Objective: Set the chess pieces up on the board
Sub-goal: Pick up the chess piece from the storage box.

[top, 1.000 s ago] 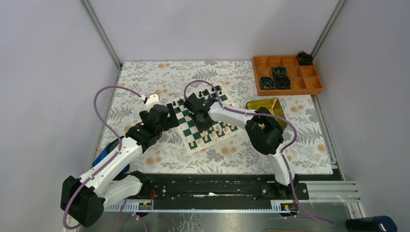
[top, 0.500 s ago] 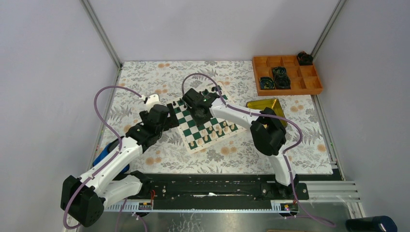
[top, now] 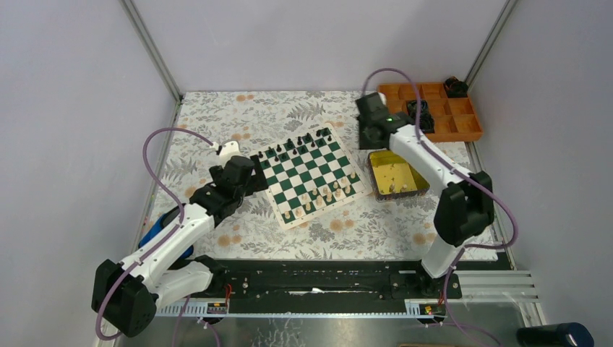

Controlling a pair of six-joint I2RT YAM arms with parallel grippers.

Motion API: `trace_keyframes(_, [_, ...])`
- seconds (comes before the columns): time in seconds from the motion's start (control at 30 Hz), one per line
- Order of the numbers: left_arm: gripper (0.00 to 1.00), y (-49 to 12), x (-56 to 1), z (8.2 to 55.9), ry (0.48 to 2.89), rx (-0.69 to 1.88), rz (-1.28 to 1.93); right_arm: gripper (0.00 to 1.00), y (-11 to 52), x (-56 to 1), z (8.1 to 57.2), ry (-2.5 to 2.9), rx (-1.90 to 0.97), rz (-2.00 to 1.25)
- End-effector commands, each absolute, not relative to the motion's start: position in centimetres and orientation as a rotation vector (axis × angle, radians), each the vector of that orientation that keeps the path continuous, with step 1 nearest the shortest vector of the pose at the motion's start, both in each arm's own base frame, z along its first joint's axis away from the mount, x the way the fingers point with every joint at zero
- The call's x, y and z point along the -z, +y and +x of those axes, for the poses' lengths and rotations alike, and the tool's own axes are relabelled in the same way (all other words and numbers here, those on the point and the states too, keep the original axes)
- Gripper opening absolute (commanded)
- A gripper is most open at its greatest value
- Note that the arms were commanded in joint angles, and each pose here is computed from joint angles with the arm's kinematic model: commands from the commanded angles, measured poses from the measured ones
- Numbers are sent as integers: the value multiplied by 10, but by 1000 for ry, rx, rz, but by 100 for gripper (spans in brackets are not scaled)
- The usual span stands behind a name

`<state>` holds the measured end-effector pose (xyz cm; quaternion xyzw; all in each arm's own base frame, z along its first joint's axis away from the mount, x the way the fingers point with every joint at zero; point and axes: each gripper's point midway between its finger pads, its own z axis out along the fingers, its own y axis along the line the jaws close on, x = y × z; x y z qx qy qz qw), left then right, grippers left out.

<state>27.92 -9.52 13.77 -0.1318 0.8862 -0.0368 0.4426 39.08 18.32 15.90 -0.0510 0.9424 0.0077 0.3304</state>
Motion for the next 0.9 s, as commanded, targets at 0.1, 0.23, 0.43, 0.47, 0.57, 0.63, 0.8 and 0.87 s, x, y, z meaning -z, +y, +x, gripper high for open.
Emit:
trace_keyframes(0.1, [99,-97,-137,284,2186,85,-322,36,98,-135,366,2568,89,70])
trace_keyframes(0.23, [99,-97,-136,284,2193,83,-318,40,81,-117,351,2637,86,120])
trace_keyframes(0.43, [99,-98,-135,283,2195,86,-318,47,73,-99,337,2692,76,153])
trace_keyframes(0.47, [99,-98,-135,283,2197,87,-318,47,72,-96,336,2700,73,158])
trace_keyframes(0.57, [99,-98,-135,283,2196,86,-318,47,70,-87,331,2723,71,172])
trace_keyframes(0.63, [99,-97,-135,283,2197,85,-319,46,68,-81,328,2736,68,179])
trace_keyframes(0.8, [99,-97,-134,282,2198,86,-320,46,65,-68,325,2760,59,195])
trace_keyframes(0.87, [99,-98,-134,283,2201,86,-319,46,64,-64,324,2765,59,200])
